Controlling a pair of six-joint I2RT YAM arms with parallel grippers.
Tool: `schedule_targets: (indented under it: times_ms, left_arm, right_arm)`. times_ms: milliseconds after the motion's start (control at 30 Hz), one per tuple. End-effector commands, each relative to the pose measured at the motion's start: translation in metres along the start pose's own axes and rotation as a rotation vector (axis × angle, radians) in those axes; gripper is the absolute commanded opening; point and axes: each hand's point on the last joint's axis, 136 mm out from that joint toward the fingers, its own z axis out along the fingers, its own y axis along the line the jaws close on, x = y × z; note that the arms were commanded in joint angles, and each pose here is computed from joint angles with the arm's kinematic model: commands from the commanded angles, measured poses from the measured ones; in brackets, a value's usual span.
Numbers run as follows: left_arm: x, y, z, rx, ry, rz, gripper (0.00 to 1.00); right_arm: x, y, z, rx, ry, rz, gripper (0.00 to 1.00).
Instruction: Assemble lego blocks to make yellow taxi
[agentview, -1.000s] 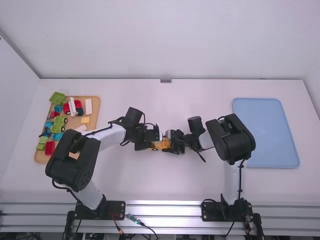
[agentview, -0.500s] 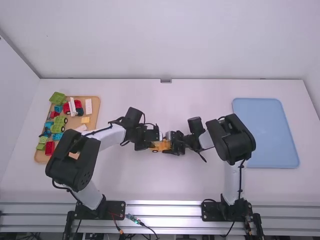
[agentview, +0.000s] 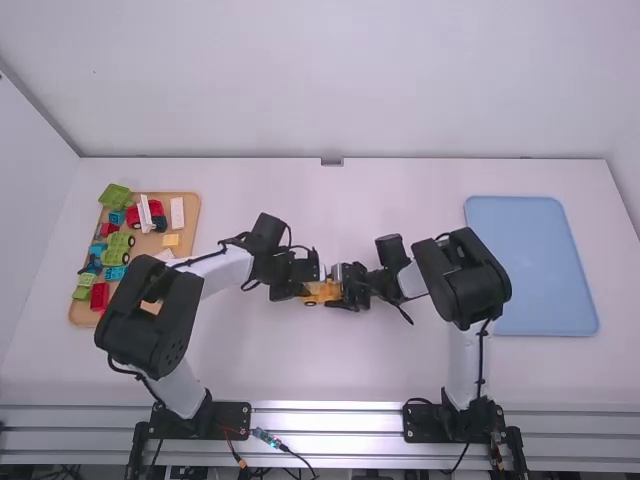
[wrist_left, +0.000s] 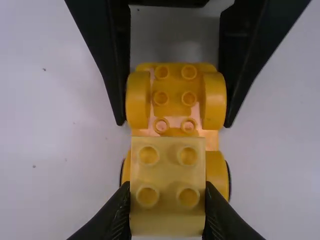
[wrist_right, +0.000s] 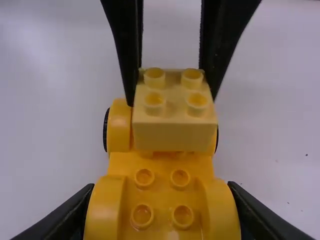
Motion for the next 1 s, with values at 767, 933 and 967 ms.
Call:
schedule_targets:
  times_ms: [767,933,967]
  left_arm:
    - [0.009,-0.001,0.007,0.008,0.039,0.029,0.01]
    - [0.011,-0.003,0.007,0.012,0.046,0.023,0.01]
    - [0.009,-0.003,0.007,0.017,0.036,0.023,0.01]
  right_arm:
    - [0.021,-0.006,0.001,0.042,0.095,0.026,0.54]
    - [0.021,-0.006,0.001,0.041,0.095,0.024,0.54]
    - [0.021,-0.006,0.001,0.042,0.095,0.023,0.54]
